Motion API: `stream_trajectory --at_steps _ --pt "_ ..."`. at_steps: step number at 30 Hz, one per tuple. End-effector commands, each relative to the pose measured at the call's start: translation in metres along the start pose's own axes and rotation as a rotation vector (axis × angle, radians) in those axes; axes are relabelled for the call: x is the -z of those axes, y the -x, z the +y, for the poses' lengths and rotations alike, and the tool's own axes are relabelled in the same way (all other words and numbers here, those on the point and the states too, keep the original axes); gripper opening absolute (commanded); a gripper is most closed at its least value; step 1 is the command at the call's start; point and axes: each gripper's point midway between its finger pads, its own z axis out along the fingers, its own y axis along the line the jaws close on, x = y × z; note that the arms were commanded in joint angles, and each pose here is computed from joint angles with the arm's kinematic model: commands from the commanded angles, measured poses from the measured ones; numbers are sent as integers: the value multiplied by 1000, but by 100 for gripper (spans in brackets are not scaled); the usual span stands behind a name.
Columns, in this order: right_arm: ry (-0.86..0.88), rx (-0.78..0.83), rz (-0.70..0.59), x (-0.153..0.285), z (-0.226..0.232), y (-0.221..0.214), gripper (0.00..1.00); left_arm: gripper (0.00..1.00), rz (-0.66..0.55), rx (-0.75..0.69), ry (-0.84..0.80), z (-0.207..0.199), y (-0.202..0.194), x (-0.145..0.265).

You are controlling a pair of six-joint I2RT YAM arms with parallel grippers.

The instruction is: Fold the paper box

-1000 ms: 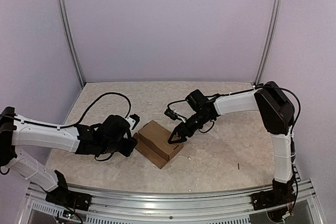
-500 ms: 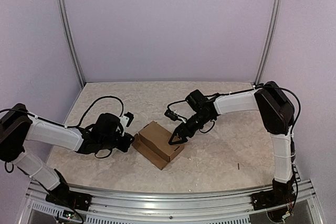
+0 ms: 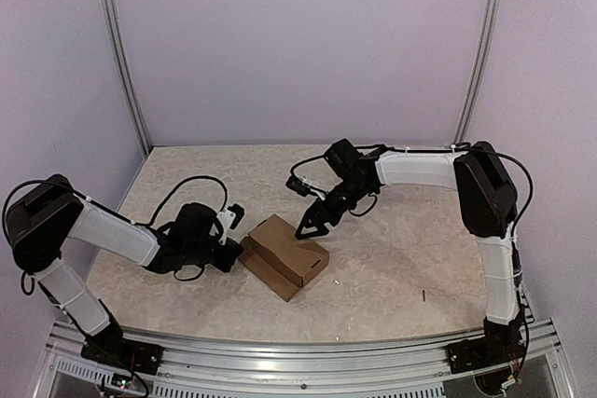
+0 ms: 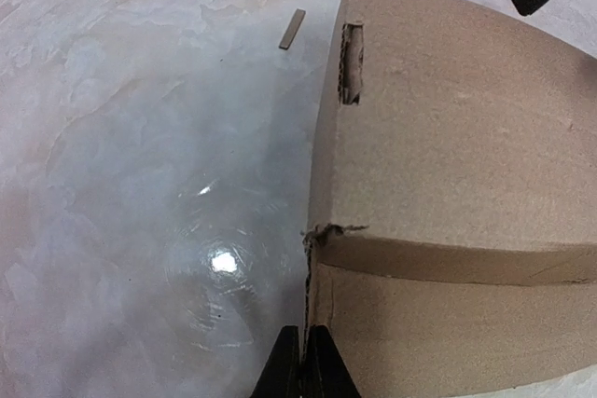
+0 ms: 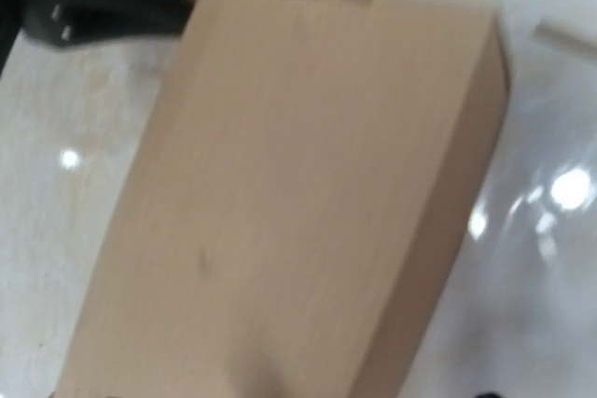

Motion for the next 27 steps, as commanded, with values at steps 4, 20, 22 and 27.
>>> stream_trajectory --at_steps 4,20,22,27 --pt "-11 -25 38 -16 -26 11 80 6 -105 -51 -45 -7 19 4" --pt "-5 -67 54 -37 -36 13 76 0 -100 -63 -56 -9 18 -3" --pt "-2 -75 59 -39 -37 11 75 0 -108 -74 -48 -9 19 -2" --pt "11 -84 67 -44 -38 6 74 0 -115 -109 -44 -13 23 -1"
